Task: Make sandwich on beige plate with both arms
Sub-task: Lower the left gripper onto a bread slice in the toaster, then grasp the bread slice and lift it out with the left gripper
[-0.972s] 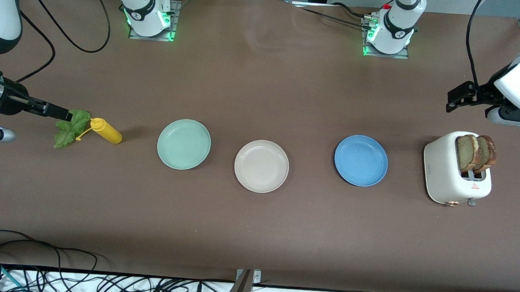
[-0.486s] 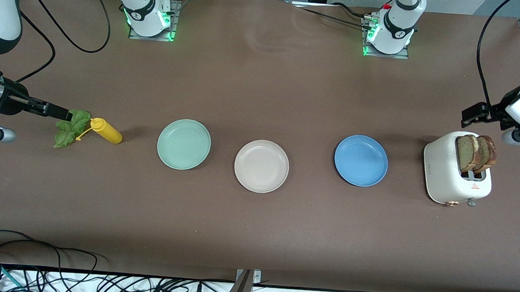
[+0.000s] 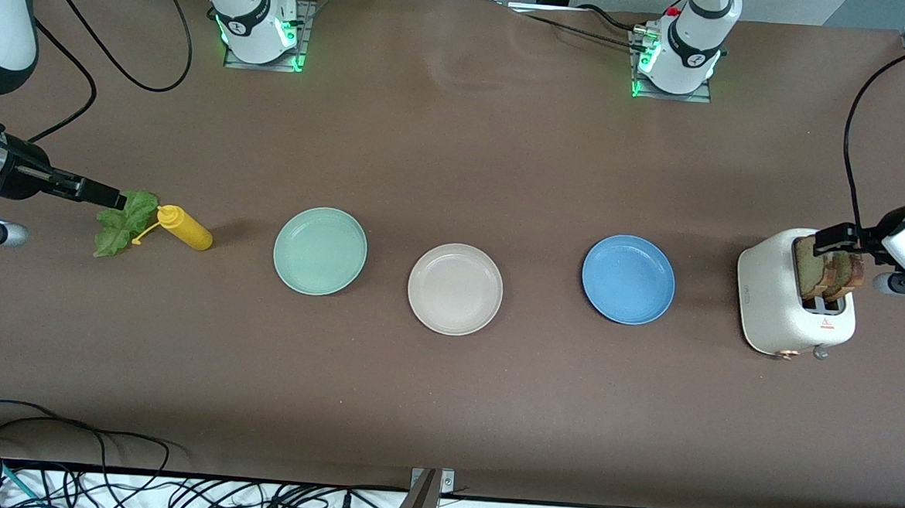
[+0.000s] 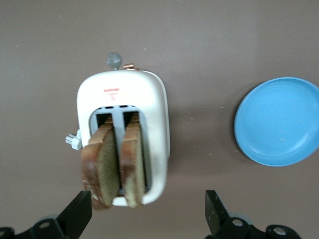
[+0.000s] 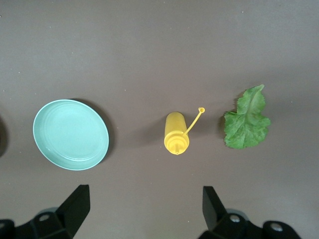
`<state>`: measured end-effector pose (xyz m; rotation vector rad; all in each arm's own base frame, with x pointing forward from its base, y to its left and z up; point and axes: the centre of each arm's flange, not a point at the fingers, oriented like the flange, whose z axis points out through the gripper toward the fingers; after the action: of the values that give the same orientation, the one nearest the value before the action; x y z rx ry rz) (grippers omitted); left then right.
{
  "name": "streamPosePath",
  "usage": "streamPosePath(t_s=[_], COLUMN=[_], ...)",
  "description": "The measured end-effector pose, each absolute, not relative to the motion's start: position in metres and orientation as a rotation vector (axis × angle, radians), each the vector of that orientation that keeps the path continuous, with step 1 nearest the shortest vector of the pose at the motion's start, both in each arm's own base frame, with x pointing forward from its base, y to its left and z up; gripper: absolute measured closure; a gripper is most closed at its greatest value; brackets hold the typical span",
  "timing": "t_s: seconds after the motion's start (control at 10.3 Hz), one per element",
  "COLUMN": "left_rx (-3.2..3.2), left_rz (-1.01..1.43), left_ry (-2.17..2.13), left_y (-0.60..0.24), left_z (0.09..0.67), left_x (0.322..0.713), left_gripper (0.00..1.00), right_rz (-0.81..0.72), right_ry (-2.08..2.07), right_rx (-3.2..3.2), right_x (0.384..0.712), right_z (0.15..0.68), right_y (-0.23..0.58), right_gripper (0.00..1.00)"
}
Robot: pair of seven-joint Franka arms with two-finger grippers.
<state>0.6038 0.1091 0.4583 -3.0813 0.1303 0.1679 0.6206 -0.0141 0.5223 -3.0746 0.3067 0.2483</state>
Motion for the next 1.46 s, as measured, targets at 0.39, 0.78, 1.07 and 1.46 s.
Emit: streamPosePath(t_s=[0.39,0.78,1.07,1.46], left_rx=[-3.081,-3.084,-3.085,-3.087], left_rz=[0.104,0.095,0.108,0.153], left_ry=[0.142,0.127,0.041,0.027], left_y=[0.117,0.121,0.125,0.125], left_z=[0.395,0.366,0.371,0.393], left_x=[0.593,0.583,0.583,0.588], left_gripper=[0.00,0.19,0.62,0.87], right_rz=[0.250,0.250,0.250,0.250], right_ry=[0.307,0.307,0.307,0.307], right_rx=[-3.075,-3.075,-3.075,-3.075], right_x=[0.620,0.620,0.620,0.620], right_z=[0.522,0.522,0.522,0.522], right_y=[-0.014,-0.014,-0.014,-0.014], right_gripper=[0.00,0.00,0.00,0.00])
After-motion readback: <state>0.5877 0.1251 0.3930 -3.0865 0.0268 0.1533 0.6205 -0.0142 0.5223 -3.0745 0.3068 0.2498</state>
